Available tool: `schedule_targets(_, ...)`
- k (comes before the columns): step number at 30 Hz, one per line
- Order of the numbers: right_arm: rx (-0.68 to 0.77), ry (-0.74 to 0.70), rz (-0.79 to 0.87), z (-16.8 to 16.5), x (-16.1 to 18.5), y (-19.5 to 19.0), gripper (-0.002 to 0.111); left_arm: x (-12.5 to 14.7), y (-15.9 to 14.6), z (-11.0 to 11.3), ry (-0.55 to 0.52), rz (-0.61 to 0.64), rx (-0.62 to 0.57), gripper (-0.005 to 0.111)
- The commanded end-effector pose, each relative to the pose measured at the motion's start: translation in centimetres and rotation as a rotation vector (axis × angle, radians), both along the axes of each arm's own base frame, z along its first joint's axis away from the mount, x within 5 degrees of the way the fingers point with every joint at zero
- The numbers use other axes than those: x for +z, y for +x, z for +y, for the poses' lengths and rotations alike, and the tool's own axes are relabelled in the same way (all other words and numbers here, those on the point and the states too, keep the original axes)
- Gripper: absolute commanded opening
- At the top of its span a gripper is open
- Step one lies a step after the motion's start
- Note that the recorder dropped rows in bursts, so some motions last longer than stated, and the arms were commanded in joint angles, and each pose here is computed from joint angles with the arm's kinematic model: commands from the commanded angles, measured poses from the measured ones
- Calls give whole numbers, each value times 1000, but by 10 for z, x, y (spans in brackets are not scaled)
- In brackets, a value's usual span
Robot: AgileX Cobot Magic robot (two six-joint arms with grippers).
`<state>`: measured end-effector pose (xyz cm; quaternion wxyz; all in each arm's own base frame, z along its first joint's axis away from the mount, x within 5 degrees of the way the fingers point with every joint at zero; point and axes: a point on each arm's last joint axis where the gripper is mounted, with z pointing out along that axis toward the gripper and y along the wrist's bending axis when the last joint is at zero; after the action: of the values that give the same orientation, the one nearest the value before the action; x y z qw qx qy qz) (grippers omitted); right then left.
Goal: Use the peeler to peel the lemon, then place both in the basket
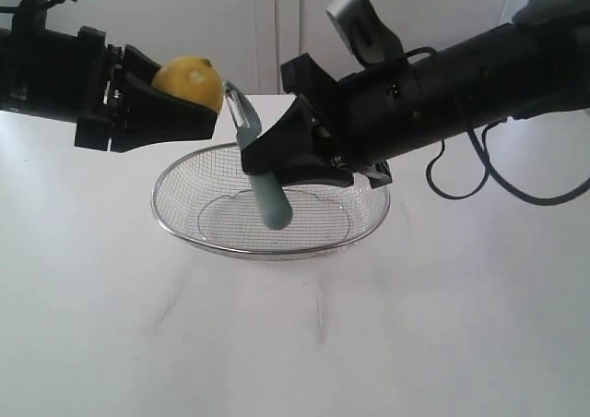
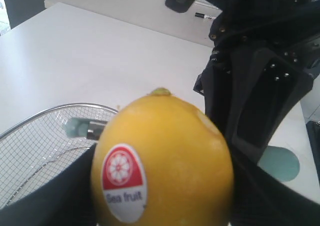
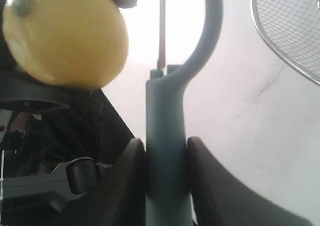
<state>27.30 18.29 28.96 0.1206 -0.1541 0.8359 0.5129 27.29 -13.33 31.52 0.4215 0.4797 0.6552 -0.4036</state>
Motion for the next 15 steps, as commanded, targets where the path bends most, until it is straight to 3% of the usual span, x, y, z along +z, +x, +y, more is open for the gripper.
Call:
schedule_targets(1,19,27,21,1,0,-1,0,6,0,1,-35,-1,1,0)
schedule_targets(15,27,109,31,4,7,-2,0,6,0,1,-35,-1,1,0)
